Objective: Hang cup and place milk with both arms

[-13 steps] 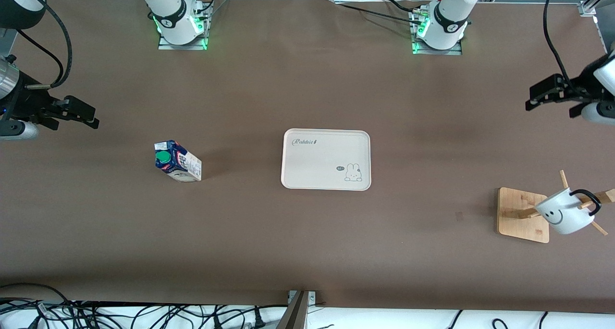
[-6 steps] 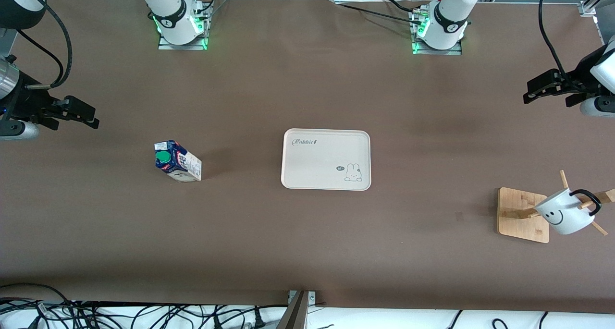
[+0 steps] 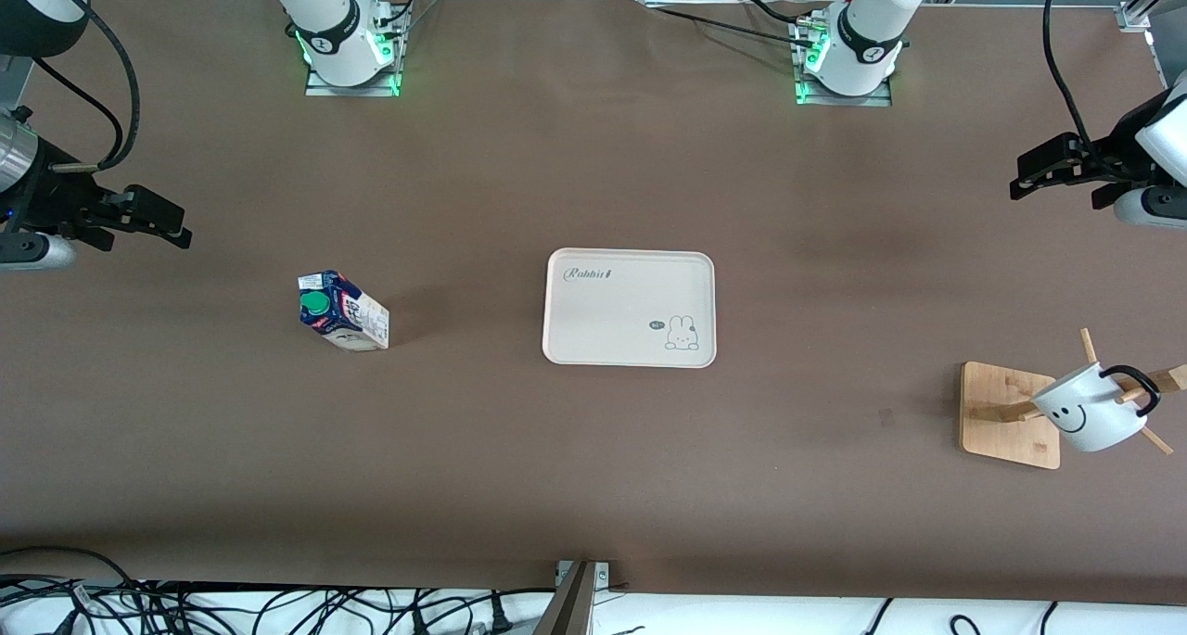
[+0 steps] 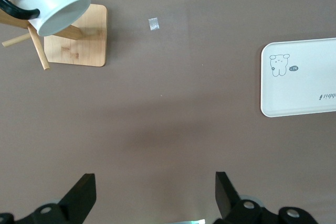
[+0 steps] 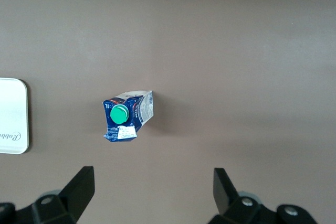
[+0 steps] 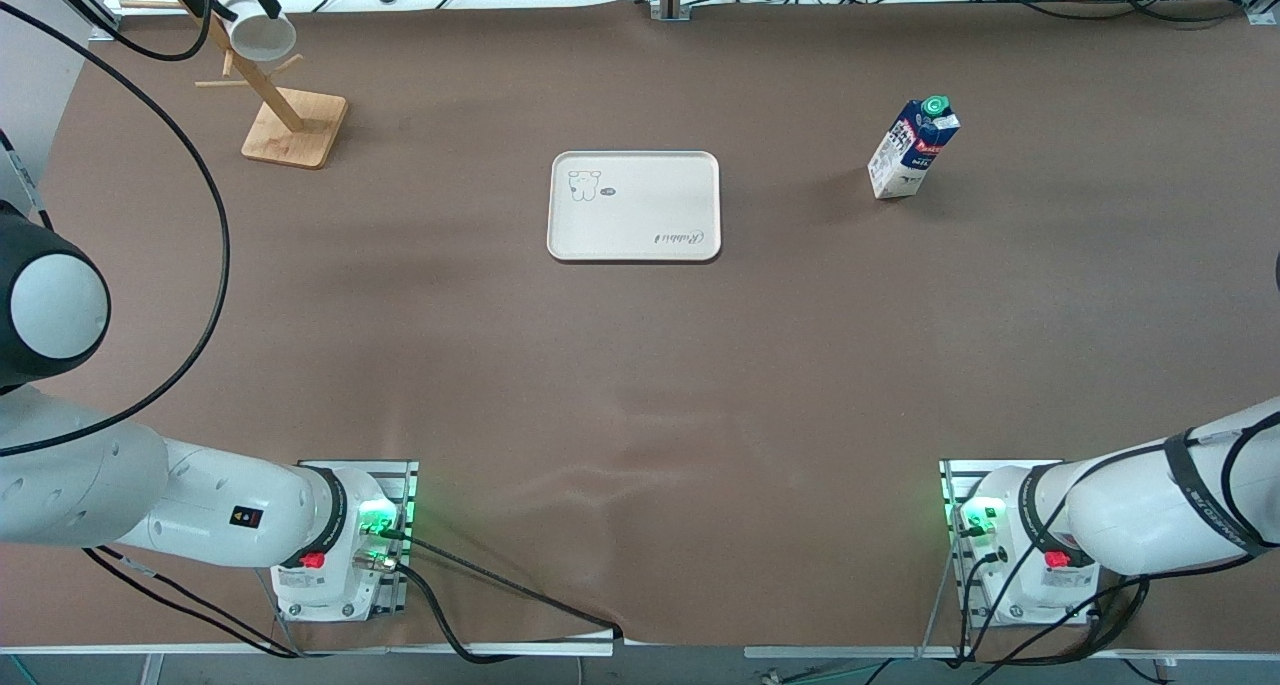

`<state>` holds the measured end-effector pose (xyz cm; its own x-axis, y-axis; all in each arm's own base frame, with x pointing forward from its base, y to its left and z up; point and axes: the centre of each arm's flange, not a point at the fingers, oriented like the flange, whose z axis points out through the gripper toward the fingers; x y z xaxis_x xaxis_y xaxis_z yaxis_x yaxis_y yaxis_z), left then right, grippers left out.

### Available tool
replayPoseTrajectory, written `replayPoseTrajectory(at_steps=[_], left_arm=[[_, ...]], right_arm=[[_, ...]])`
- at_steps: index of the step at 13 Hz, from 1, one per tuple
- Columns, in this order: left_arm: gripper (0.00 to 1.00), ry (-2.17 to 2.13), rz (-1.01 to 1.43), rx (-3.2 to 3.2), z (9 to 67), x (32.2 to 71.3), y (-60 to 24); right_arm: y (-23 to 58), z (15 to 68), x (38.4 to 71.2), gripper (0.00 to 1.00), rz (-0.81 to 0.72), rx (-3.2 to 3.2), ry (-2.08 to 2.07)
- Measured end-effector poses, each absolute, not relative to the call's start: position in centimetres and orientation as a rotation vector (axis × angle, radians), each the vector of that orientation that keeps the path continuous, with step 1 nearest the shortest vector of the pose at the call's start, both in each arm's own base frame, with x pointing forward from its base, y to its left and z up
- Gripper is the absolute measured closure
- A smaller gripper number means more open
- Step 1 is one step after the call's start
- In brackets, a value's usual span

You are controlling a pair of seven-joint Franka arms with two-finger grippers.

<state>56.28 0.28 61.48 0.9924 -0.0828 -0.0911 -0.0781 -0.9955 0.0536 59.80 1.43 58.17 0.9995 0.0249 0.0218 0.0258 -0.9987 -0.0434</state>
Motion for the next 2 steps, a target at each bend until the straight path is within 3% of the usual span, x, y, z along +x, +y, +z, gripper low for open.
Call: replayPoseTrajectory(at_steps=[2], left_arm=[[0.00, -0.118, -0.152, 3.086, 61.37, 56.30, 0.28]], right_arm=[[1.43, 58.17, 59.79, 0.00, -0.033, -3.098, -0.039]])
